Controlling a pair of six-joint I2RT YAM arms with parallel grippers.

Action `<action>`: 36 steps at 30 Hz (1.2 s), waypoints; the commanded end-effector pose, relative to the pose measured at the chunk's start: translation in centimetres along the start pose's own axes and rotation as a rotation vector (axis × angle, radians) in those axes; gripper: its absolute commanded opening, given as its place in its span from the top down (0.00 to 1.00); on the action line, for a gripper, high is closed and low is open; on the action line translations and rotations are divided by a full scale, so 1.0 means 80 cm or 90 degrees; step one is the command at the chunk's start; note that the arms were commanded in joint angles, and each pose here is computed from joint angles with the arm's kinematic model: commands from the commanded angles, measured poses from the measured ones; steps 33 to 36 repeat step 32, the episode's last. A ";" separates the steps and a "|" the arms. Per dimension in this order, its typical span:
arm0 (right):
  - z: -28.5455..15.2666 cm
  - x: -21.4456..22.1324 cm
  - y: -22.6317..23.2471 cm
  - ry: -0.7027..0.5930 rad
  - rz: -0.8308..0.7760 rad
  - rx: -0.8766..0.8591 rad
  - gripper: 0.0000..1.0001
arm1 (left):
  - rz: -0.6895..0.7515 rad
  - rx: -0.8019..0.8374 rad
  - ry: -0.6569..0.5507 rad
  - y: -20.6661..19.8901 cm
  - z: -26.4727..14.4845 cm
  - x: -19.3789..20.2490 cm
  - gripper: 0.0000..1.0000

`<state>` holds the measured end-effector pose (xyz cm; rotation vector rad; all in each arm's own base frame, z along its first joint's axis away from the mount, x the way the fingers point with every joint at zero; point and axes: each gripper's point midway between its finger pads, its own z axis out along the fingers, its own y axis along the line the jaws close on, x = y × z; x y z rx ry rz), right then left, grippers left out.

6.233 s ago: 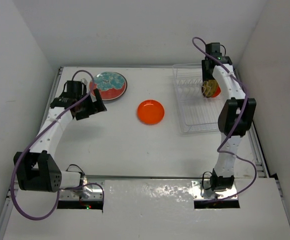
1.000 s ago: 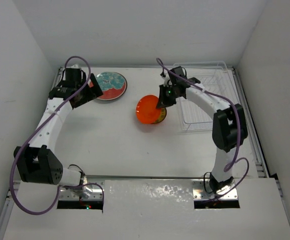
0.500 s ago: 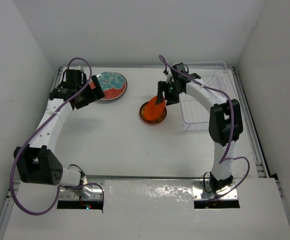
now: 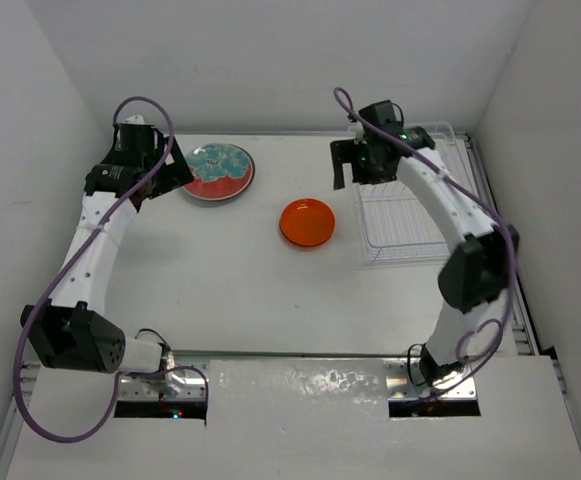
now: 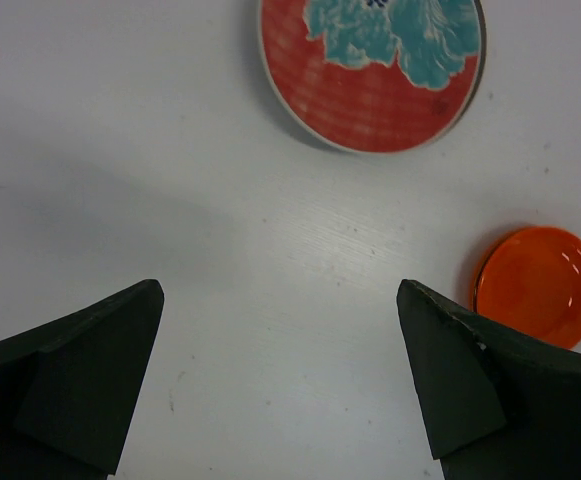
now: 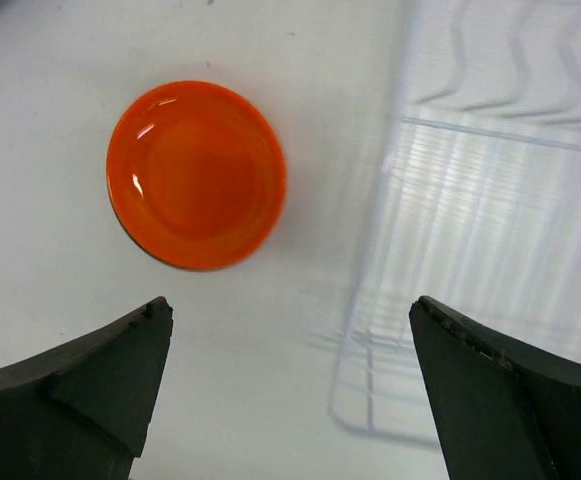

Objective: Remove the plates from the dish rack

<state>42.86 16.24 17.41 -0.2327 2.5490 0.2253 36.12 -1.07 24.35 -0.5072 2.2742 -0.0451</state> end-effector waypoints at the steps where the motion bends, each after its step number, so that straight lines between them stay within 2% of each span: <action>1: -0.115 0.004 -0.033 -0.104 -0.025 0.084 0.01 | 0.002 -0.092 -0.070 0.035 -0.031 -0.025 0.00; 4: -0.148 0.030 -0.055 -0.128 -0.009 0.131 0.01 | 0.005 -0.110 -0.092 0.050 -0.042 -0.018 0.00; 5: -0.177 0.035 -0.058 -0.161 -0.004 0.136 0.01 | 0.009 -0.105 -0.094 0.051 -0.044 -0.013 0.00; 7: -0.187 0.062 -0.067 -0.158 -0.002 0.151 0.01 | 0.004 -0.094 -0.112 0.056 -0.054 -0.006 0.00; 8: -0.212 0.070 -0.073 -0.188 0.003 0.159 0.01 | 0.006 -0.094 -0.118 0.059 -0.060 -0.003 0.00; 10: -0.219 0.101 -0.087 -0.177 0.001 0.190 0.01 | -0.001 -0.089 -0.140 0.068 -0.074 0.006 0.00; 12: -0.246 0.121 -0.100 -0.209 0.010 0.215 0.01 | -0.015 -0.080 -0.170 0.075 -0.091 0.011 0.00; 14: -0.249 0.145 -0.110 -0.209 0.016 0.235 0.01 | -0.015 -0.100 -0.154 0.089 -0.079 0.037 0.00; 15: -0.265 0.154 -0.115 -0.240 0.024 0.240 0.01 | -0.015 -0.106 -0.151 0.095 -0.078 0.046 0.00; 18: -0.257 0.194 -0.123 -0.232 0.031 0.249 0.01 | -0.010 -0.111 -0.116 0.106 -0.062 0.086 0.00; 23: -0.242 0.229 -0.131 -0.203 0.056 0.262 0.01 | -0.010 -0.109 -0.116 0.106 -0.066 0.086 0.00; 36: -0.239 0.239 -0.134 -0.209 0.086 0.267 0.01 | -0.003 -0.095 -0.113 0.101 -0.067 0.086 0.00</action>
